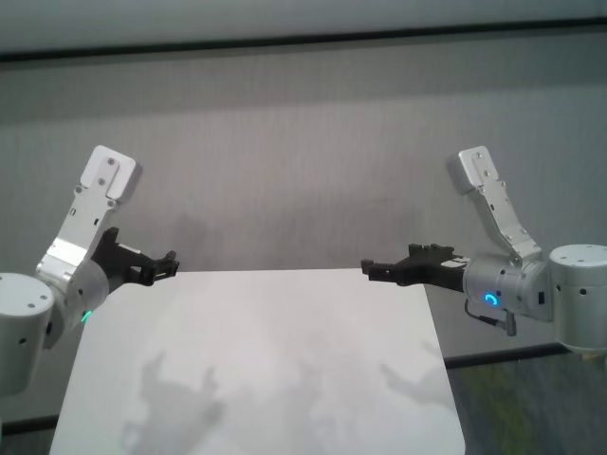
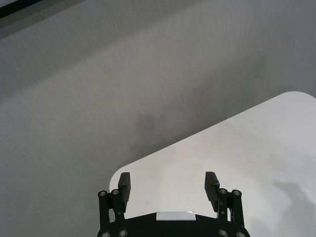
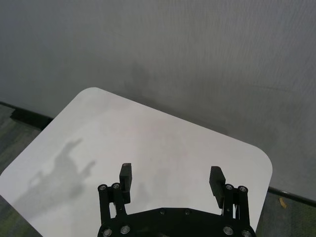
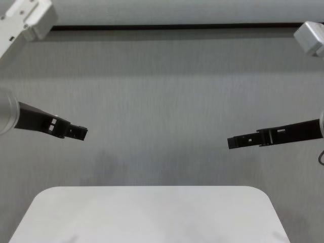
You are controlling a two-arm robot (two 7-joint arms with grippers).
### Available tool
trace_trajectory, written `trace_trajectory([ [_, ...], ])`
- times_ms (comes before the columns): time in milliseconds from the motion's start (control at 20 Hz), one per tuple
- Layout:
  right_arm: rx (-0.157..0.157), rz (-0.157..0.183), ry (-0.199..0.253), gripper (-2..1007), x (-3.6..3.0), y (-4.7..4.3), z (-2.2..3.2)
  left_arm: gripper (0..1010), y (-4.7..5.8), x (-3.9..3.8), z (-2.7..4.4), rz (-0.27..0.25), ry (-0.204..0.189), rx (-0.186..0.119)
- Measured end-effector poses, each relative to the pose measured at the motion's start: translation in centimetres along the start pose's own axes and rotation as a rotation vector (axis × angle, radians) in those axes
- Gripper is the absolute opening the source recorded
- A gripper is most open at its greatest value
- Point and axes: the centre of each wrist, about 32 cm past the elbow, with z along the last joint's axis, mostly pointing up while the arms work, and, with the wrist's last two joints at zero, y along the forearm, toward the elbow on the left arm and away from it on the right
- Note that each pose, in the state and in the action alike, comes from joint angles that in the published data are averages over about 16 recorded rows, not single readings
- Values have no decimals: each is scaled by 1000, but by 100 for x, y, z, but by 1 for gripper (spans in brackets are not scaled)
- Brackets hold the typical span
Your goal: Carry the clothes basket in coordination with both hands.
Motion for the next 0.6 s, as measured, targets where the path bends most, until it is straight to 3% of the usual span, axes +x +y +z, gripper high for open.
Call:
trace_trajectory([
  [600,16,-5,-16,1004,-4,-17,24,1002,8,12,9,8,2,-10],
])
